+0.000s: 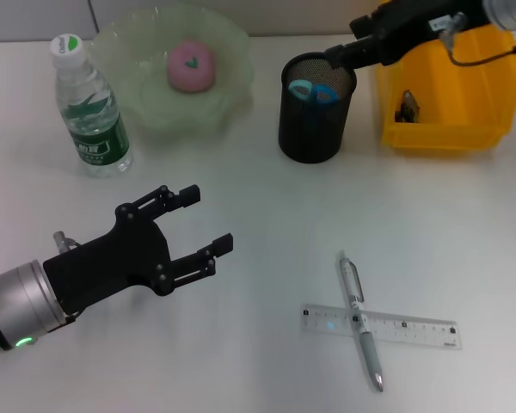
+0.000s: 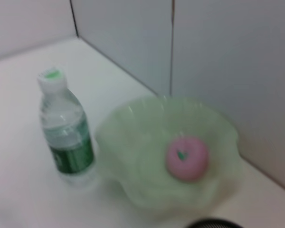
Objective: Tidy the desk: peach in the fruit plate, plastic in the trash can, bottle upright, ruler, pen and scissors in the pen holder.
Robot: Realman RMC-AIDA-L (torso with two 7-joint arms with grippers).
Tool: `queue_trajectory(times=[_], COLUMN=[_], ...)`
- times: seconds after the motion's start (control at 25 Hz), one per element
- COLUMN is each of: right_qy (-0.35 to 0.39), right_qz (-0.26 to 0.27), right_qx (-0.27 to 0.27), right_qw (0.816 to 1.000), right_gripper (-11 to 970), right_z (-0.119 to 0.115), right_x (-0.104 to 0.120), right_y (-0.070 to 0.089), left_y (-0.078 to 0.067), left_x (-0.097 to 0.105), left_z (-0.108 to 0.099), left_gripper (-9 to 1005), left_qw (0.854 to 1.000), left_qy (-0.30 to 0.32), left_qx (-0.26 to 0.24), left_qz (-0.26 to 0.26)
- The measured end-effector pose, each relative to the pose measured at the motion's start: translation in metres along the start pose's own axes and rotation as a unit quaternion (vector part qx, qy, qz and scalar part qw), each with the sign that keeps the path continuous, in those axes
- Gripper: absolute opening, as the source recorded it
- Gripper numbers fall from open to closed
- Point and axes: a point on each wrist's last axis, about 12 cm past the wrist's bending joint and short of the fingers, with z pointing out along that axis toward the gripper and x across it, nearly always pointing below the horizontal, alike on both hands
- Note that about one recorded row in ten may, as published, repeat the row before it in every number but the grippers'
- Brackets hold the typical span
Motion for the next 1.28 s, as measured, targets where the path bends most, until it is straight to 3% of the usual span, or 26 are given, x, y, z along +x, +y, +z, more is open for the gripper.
queue_trajectory(times=[0.28,0.6,0.64,0.92,1.28], right_qy=[-0.118,-0.231,-0.251,-0.294,-0.299], right_qz=[0.012,0.037,0.042,0.038,0.036], right_qx=[-0.034,-0.078,-0.089,-0.112,-0.127], right_qw=[0.992,0.969,0.963,0.948,0.945], right_gripper=[583,584,584,584,584], right_z=[-0.025,-0.041,-0.040,-0.035,-0.032], right_x=[0.038,0.089,0.104,0.139,0.161], right_y=[0.003,0.005,0.007,0.019,0.032], left_y=[0.001,0.001,0.001,0.000,-0.004], left_x=[-0.001,-0.001,-0.001,-0.001,0.000], left_z=[0.000,-0.001,-0.001,-0.001,-0.003], left_gripper=[791,791,791,792,791], left_qw=[1.000,1.000,1.000,1.000,1.000], left_qy=[0.000,0.000,-0.001,0.001,0.005], left_qx=[0.000,0.001,0.001,0.005,0.025], left_qz=[0.000,-0.001,-0.001,-0.001,0.002])
